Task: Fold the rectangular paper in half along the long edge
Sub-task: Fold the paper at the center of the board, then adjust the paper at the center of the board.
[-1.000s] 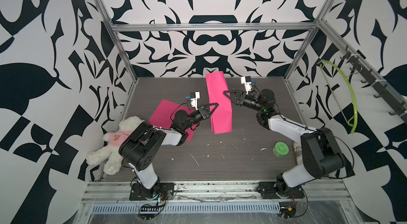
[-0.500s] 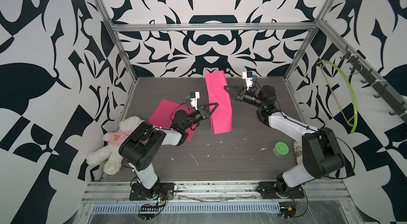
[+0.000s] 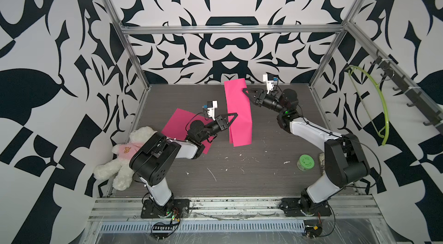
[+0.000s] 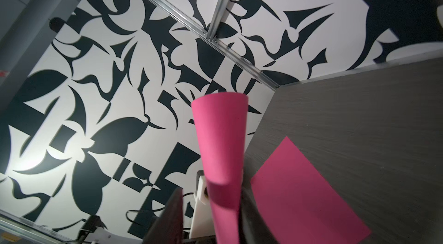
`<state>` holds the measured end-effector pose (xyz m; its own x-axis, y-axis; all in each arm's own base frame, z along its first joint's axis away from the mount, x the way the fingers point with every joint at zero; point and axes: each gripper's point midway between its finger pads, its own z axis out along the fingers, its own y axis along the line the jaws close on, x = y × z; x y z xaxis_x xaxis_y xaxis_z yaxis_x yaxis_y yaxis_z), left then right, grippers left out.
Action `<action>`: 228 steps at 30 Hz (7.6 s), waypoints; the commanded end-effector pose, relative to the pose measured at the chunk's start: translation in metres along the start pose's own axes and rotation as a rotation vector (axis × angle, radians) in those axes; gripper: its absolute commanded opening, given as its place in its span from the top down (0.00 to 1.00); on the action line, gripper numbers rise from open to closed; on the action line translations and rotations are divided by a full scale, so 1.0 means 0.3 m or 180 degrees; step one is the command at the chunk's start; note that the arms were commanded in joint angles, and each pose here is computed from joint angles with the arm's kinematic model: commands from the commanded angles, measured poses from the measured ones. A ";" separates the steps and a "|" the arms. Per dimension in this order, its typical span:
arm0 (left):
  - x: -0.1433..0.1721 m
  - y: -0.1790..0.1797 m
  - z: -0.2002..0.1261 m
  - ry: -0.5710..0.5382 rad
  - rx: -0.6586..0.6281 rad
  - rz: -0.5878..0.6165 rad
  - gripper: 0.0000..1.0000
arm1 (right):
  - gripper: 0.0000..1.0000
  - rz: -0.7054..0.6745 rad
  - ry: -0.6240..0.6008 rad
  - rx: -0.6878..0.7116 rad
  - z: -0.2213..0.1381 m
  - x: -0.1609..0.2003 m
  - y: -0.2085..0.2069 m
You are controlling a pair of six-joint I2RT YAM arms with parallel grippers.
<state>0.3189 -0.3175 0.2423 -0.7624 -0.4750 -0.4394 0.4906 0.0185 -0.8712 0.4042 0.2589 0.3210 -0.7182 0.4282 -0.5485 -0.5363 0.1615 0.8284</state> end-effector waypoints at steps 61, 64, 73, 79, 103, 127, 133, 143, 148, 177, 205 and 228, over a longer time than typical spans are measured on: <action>-0.084 -0.073 0.060 -0.0135 0.0231 0.0100 1.00 | 0.35 -0.0091 -0.0042 -0.0001 -0.113 0.110 0.113; -0.105 -0.079 0.070 -0.0199 0.0248 0.0107 1.00 | 0.45 -0.0083 -0.0058 0.0054 -0.133 0.126 0.115; -0.172 -0.091 0.097 -0.0381 0.0288 0.0128 1.00 | 1.00 -0.0084 -0.0067 0.0176 -0.157 0.144 0.111; -0.204 -0.107 0.103 -0.0469 0.0320 0.0145 1.00 | 0.53 -0.0061 -0.0075 0.0270 -0.161 0.148 0.098; -0.332 -0.101 0.090 -0.0830 0.0293 0.0164 1.00 | 1.00 -0.0053 0.0054 0.0204 -0.173 0.186 0.118; -0.435 -0.078 0.089 -0.0947 0.0320 0.0119 1.00 | 1.00 -0.0177 0.0091 0.0402 -0.188 0.193 0.105; -0.392 -0.015 0.093 -0.0795 0.0228 0.0042 1.00 | 0.39 -0.0504 0.0139 0.1232 -0.252 0.184 0.016; -0.189 0.305 0.088 -0.0294 -0.0565 -0.0457 1.00 | 0.22 -0.0974 0.0494 0.2240 -0.367 0.201 -0.116; -0.008 0.445 0.111 0.0396 -0.1258 -0.0604 1.00 | 0.22 -0.1035 0.0571 0.2383 -0.380 0.213 -0.152; 0.206 0.702 -0.091 0.1763 -0.3300 -0.0614 0.16 | 0.22 -0.0922 0.0930 0.2712 -0.390 0.313 -0.330; 0.278 0.422 -0.210 0.1121 -0.3295 0.0081 0.01 | 0.61 -0.0588 0.1436 0.3187 -0.004 0.235 -0.880; 0.366 0.347 -0.047 0.1489 -0.2934 0.0206 0.08 | 0.63 -0.0093 0.1021 0.3725 -0.499 0.428 -0.755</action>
<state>0.2880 -0.3354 0.0990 -0.9213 -0.1265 -0.3677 0.1223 0.8034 -0.5828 0.3594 0.1364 0.0249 -0.9140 0.1628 -0.3716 0.0611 0.9608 0.2705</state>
